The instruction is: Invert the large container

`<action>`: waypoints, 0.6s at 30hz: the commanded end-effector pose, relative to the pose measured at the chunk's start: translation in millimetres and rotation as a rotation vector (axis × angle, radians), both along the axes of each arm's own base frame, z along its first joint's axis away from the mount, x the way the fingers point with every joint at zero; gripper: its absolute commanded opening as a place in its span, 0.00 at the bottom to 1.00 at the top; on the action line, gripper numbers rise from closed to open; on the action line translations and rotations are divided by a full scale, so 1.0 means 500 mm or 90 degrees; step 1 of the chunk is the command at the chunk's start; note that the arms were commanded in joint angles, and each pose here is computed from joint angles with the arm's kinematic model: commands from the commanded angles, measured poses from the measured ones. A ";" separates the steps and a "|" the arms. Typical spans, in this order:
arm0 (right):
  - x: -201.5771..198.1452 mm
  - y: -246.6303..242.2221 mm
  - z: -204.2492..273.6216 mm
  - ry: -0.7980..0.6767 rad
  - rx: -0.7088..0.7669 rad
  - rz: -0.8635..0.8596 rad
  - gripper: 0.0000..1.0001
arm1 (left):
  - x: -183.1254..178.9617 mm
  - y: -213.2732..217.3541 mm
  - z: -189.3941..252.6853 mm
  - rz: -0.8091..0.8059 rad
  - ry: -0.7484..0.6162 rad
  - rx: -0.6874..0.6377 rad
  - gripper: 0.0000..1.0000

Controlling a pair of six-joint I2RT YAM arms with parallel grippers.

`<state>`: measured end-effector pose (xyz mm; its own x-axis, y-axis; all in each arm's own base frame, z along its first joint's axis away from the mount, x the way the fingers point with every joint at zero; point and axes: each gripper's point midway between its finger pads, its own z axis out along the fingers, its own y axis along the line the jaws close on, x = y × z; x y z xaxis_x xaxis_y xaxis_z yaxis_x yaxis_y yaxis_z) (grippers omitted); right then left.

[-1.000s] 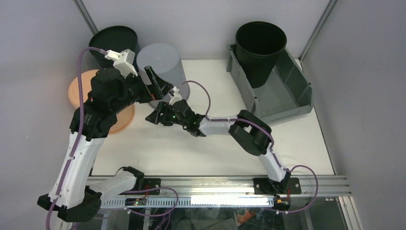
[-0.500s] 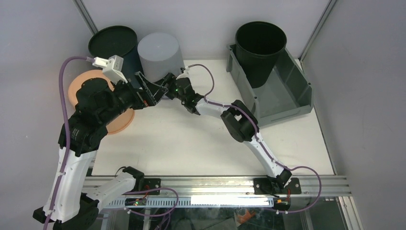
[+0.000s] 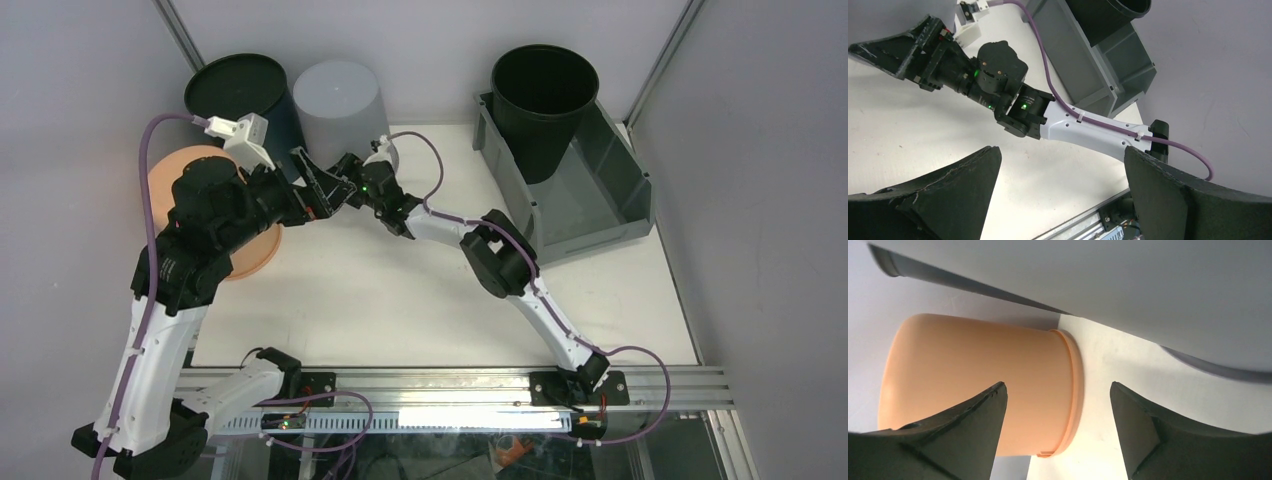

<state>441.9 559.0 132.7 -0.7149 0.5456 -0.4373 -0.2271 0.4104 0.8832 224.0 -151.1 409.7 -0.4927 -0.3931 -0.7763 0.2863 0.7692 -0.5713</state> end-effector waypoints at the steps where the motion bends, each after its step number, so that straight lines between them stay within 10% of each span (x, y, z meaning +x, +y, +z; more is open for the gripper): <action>1: 0.049 0.007 0.124 -0.076 0.040 -0.026 0.79 | -0.012 -0.007 0.020 -0.025 -0.026 -0.008 0.99; 10: 0.126 -0.040 0.174 -0.109 0.043 -0.059 0.80 | -0.016 -0.013 0.015 -0.037 -0.021 -0.009 0.99; 18: 0.005 -0.126 0.298 -0.196 -0.013 -0.008 0.81 | -0.010 -0.023 0.002 -0.053 -0.017 -0.003 0.99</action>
<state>489.8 517.5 164.3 -0.6315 0.5563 -0.5401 -0.2853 0.4810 0.8290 220.0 -155.0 408.6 -0.5070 -0.3824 -0.7725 0.3076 0.7570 -0.5765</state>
